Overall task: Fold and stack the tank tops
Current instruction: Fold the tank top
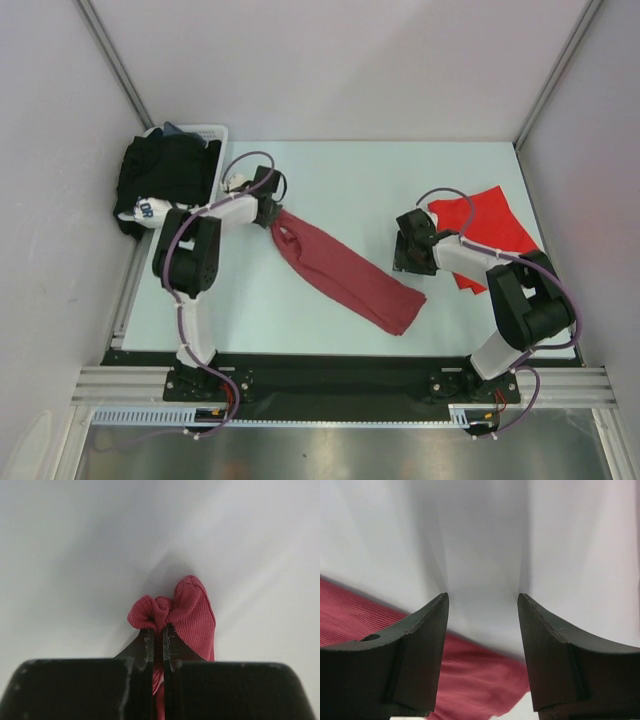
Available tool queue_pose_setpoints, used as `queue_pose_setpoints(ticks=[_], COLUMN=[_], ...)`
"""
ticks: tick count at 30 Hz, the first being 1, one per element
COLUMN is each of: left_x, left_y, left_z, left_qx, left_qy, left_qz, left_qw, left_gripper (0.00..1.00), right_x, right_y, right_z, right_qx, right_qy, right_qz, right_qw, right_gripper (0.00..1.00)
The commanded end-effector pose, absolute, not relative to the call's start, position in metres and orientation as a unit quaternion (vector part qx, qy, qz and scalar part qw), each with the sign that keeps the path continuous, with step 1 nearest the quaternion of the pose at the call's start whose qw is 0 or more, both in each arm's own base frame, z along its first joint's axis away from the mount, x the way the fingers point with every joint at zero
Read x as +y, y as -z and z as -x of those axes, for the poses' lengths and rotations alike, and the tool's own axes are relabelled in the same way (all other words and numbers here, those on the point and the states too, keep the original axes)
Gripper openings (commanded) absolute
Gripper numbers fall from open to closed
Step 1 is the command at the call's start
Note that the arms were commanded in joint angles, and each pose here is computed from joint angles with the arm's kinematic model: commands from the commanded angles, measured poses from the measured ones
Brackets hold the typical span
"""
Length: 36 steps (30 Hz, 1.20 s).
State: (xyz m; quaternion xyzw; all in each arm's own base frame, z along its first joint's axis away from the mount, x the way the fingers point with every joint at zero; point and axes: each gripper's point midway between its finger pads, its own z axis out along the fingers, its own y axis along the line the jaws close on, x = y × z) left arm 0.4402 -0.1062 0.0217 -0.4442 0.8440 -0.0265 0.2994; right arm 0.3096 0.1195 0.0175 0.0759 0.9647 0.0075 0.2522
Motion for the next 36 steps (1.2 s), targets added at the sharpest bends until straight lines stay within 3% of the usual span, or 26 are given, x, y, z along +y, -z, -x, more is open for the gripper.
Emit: queue_pose_setpoints(ticks=[1, 8, 17, 19, 24, 26, 31, 36], left_x=[-0.124, -0.208, -0.277, -0.277, -0.257, -0.241, -0.197, -0.163], left_y=[-0.03, -0.062, -0.093, -0.093, -0.113, -0.131, -0.18, -0.224], left_z=[-0.493, -0.616, -0.673, -0.674, -0.668, -0.662, -0.648, -0.602], left_qx=[0.857, 0.848, 0.797, 0.796, 0.802, 0.803, 0.803, 0.801], left_qy=[0.056, 0.211, 0.327, 0.331, 0.307, 0.281, 0.189, 0.142], left_qz=[0.394, 0.292, 0.259, 0.257, 0.237, 0.236, 0.216, 0.181], left_qw=[0.327, 0.389, 0.437, 0.436, 0.454, 0.47, 0.522, 0.552], left_gripper=[0.0, 0.0, 0.0, 0.12, 0.83, 0.98, 1.0, 1.0], right_x=[0.109, 0.178, 0.283, 0.282, 0.26, 0.255, 0.253, 0.252], right_y=[0.004, 0.004, -0.002, -0.007, -0.022, -0.027, -0.044, -0.049], right_z=[-0.281, -0.226, -0.18, -0.183, -0.202, -0.206, -0.219, -0.226], right_qx=[0.976, 0.986, 0.978, 0.978, 0.976, 0.975, 0.968, 0.963], right_qy=[0.028, -0.045, -0.153, -0.15, -0.136, -0.134, -0.144, -0.157], right_qz=[-0.076, -0.007, 0.06, 0.059, 0.043, 0.04, 0.044, 0.048], right_qw=[0.204, 0.163, 0.126, 0.131, 0.167, 0.174, 0.2, 0.212], right_gripper=[0.62, 0.62, 0.63, 0.63, 0.63, 0.63, 0.62, 0.59])
